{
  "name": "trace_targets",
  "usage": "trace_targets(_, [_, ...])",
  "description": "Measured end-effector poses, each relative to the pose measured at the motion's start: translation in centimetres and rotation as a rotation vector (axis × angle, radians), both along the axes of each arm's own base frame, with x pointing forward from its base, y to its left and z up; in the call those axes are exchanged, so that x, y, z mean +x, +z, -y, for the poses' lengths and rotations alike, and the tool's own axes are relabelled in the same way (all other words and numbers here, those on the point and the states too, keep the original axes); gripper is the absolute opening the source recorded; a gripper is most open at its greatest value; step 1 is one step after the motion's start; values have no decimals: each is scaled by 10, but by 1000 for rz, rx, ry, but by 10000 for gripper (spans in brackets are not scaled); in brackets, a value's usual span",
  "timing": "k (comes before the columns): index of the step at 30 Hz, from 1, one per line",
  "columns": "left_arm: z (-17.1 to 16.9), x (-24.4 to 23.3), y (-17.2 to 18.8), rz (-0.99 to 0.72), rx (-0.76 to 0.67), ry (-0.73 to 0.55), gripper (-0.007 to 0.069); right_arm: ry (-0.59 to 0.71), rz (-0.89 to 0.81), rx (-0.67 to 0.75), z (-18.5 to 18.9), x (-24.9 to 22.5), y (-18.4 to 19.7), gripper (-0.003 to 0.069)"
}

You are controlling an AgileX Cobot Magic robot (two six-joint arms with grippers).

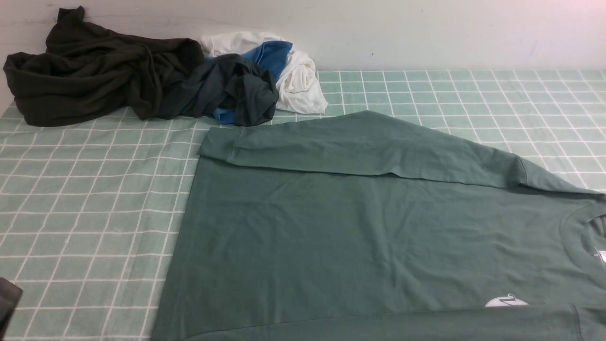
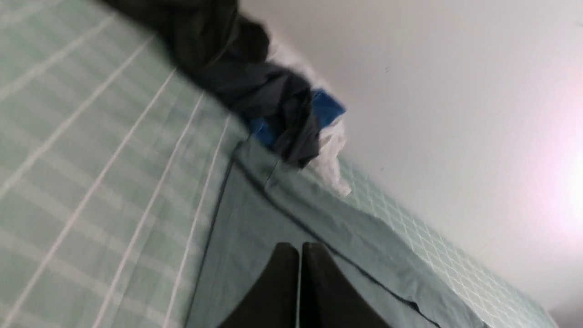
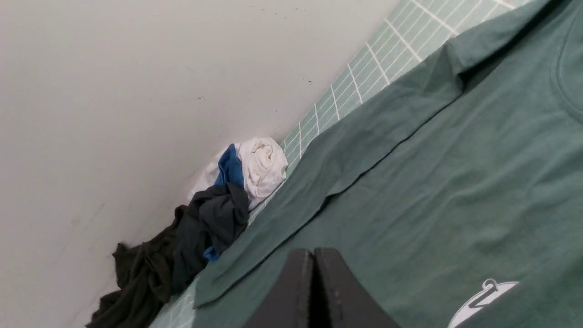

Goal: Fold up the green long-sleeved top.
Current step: Use the left arm to clamp the cuff closest to it

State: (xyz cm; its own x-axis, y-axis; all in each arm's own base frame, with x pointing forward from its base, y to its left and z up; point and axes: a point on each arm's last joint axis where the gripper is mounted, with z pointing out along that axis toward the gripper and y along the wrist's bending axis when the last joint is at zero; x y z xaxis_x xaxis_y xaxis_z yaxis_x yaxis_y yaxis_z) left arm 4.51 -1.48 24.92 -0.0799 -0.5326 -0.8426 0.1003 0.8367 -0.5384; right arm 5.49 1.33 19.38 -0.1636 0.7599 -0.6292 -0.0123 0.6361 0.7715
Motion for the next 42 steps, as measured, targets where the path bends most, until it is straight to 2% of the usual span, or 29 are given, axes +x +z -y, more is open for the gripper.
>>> trace_targets(2, [4, 1, 28, -37, 155, -52, -3, 7, 48, -134, 0, -1, 18, -14])
trace_targets(3, [4, 3, 29, -58, 183, -58, -3, 7, 46, -153, 0, 0, 20, -14])
trace_targets(5, [6, 19, 48, -240, 375, -157, -3, 20, 52, -364, 1, 6, 50, -14])
trace_targets(7, [6, 28, 57, -346, 469, -219, -3, 45, 43, -485, 1, 11, 71, -14])
trace_targets(8, [4, 45, 63, -472, 578, -282, -3, 90, 6, -652, 1, 21, 94, -14])
trace_targets(9, [3, 48, 67, -500, 605, -302, -3, 114, -15, -690, 0, 24, 99, -14])
trace_targets(10, [2, 64, 70, -590, 681, -365, -3, 183, -73, -798, -1, 35, 117, -14])
trace_targets(11, [2, 68, 70, -609, 708, -381, -3, 206, -91, -821, -1, 38, 121, -14])
trace_targets(12, [6, 81, 70, -657, 758, -448, -1, 302, -169, -872, -4, 52, 132, -14])
trace_targets(14, [14, 93, 65, -693, 792, -523, 4, 411, -235, -896, -10, 61, 139, -14])
trace_targets(16, [33, 106, 48, -767, 837, -674, 34, 605, -336, -919, -22, 69, 143, -14])
trace_targets(17, [43, 114, 34, -827, 858, -752, 65, 702, -398, -930, -28, 73, 139, -14])
trace_targets(21, [71, 128, -2, -948, 936, -923, 186, 920, -542, -968, -40, 71, 124, -14])
trace_targets(23, [83, 138, -18, -966, 981, -961, 269, 954, -570, -987, -42, 70, 118, -14])
trace_targets(24, [85, 140, -21, -975, 988, -966, 286, 955, -573, -989, -42, 70, 118, -14])
trace_targets(27, [97, 160, -52, -999, 1033, -975, 417, 949, -571, -1002, -42, 71, 115, -14])
trace_targets(31, [102, 173, -76, -1028, 1041, -973, 463, 930, -551, -1004, -42, 73, 115, -14])
trace_targets(33, [103, 176, -88, -1060, 1040, -981, 450, 922, -542, -1005, -42, 74, 116, -14])
trace_targets(35, [104, 177, -95, -1092, 1034, -992, 399, 917, -537, -1007, -42, 75, 116, -14])
trace_targets(37, [105, 178, -96, -1098, 1035, -996, 306, 911, -530, -1007, -42, 75, 116, -14])
trace_targets(39, [106, 179, -95, -1110, 1027, -1003, 148, 900, -518, -1009, -42, 77, 117, -14])
trace_targets(42, [110, 184, -85, -1143, 1021, -1034, 29, 884, -508, -1025, -41, 78, 117, -14])
